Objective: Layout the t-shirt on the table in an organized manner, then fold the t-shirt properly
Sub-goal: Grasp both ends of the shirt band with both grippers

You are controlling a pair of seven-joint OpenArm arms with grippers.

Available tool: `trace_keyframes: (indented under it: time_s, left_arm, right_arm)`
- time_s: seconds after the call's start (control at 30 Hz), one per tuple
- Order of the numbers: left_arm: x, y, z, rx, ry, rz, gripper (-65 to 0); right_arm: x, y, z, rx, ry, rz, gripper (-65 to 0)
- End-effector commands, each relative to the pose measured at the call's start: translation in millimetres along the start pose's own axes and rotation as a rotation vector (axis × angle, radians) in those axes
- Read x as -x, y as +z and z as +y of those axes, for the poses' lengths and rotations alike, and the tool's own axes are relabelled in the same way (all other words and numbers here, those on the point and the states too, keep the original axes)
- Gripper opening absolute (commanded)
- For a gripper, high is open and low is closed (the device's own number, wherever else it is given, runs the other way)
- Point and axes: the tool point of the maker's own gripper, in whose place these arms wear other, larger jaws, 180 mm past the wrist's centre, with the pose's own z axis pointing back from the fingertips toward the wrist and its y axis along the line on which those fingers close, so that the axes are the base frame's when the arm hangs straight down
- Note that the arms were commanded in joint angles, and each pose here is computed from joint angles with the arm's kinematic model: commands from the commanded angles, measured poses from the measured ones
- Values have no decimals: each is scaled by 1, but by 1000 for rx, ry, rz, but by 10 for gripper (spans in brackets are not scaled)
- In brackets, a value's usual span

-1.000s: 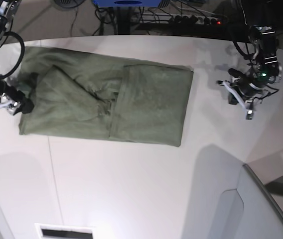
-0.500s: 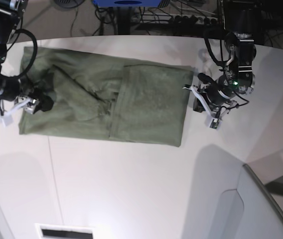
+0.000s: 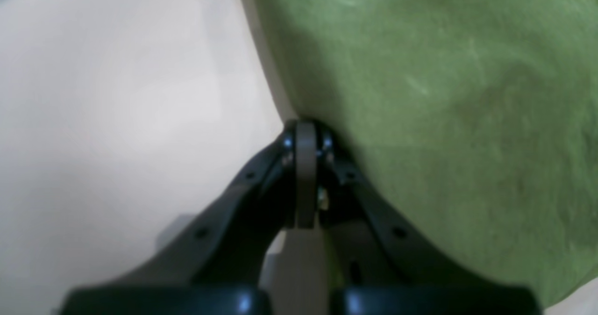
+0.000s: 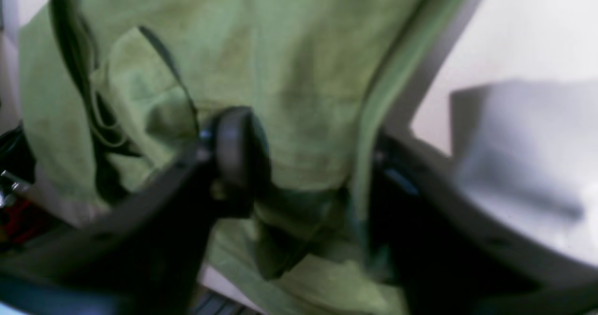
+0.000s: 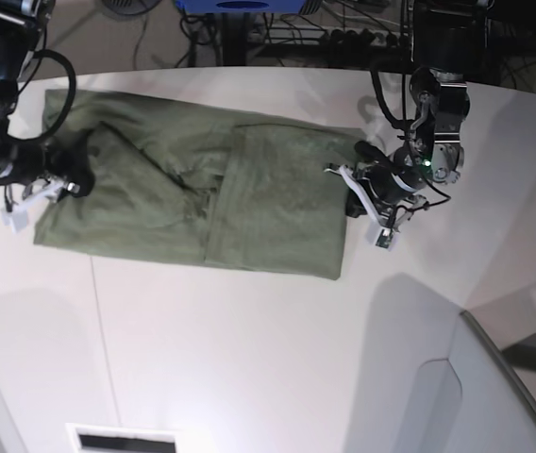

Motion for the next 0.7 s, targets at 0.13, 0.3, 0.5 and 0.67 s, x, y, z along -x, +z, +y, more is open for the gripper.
trace_keyframes:
  time_s: [0.13, 0.3, 0.5, 0.67]
  left_arm:
    - [3, 0, 0, -2, -16, 27, -650]
    - [-1, -9, -27, 41, 16, 11, -650]
    - [-15, -20, -59, 105, -14, -5, -650]
    - [-27, -26, -89, 170, -93, -10, -650]
  right_arm:
    - [-21, 4, 6, -6, 28, -34, -642]
    - [-41, 14, 4, 25, 31, -70, -644]
    - [-59, 36, 22, 102, 29, -122, -644]
    - [-62, 40, 54, 114, 32, -106, -644]
